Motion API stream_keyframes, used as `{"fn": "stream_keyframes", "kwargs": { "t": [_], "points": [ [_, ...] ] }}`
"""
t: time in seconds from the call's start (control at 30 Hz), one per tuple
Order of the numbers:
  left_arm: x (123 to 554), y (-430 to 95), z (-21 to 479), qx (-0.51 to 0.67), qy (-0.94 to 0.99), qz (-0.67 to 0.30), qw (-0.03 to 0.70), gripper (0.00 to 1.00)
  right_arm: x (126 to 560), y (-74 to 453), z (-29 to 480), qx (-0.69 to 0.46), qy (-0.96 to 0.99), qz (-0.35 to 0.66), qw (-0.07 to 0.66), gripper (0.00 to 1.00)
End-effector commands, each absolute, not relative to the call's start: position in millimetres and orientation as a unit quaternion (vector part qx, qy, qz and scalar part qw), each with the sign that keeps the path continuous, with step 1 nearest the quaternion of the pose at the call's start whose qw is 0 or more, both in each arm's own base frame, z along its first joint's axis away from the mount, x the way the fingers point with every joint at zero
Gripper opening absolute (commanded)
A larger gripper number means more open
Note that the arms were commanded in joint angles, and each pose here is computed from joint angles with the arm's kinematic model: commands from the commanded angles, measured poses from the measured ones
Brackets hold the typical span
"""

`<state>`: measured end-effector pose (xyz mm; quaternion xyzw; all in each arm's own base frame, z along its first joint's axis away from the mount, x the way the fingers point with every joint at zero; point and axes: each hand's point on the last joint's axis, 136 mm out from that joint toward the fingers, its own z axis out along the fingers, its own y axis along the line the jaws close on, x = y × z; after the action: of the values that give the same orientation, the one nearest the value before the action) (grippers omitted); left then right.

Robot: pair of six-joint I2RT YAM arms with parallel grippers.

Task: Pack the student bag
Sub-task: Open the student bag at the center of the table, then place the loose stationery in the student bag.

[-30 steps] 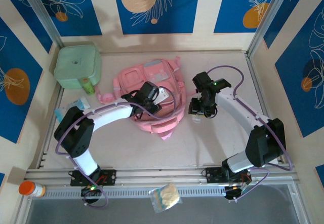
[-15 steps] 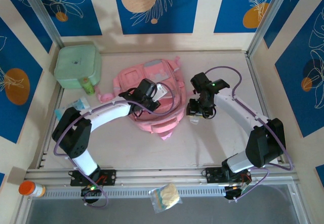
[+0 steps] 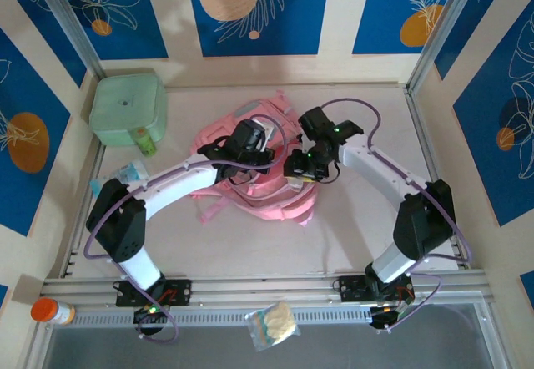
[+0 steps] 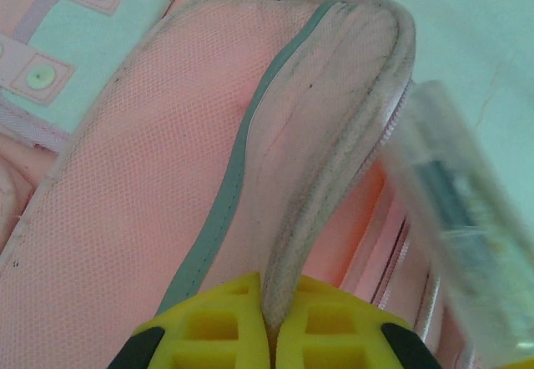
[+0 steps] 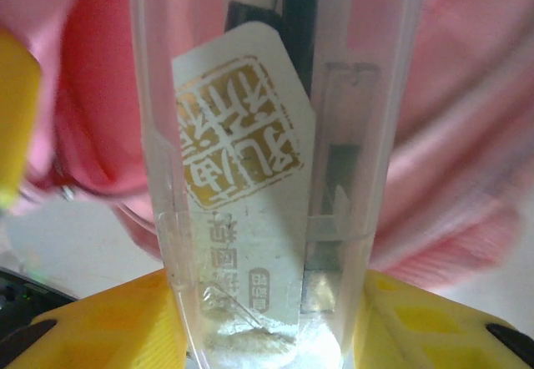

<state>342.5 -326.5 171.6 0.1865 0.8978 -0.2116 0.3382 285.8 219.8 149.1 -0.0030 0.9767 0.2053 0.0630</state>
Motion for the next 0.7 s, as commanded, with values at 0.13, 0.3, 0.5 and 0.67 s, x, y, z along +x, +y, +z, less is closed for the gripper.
{"fn": "stream_keyframes", "kwargs": {
  "t": [0.13, 0.3, 0.5, 0.67],
  "points": [
    [351.2, -338.7, 221.7, 0.096, 0.876, -0.291, 0.372, 0.00, 319.1, 249.6, 151.7, 0.003, 0.966, 0.252, 0.062, 0.51],
    [350.5, -334.2, 220.2, 0.087, 0.878, -0.288, 0.372, 0.00, 322.9, 257.5, 152.9, 0.003, 0.958, 0.278, 0.062, 0.63],
    [348.8, -338.3, 223.5, 0.093, 0.875, -0.301, 0.368, 0.00, 317.8, 249.5, 166.2, 0.028, 0.937, 0.344, 0.059, 0.59],
    [346.3, -343.8, 222.5, 0.095, 0.873, -0.315, 0.360, 0.00, 306.6, 246.9, 137.0, 0.059, 0.942, 0.330, 0.023, 0.41]
  ]
}}
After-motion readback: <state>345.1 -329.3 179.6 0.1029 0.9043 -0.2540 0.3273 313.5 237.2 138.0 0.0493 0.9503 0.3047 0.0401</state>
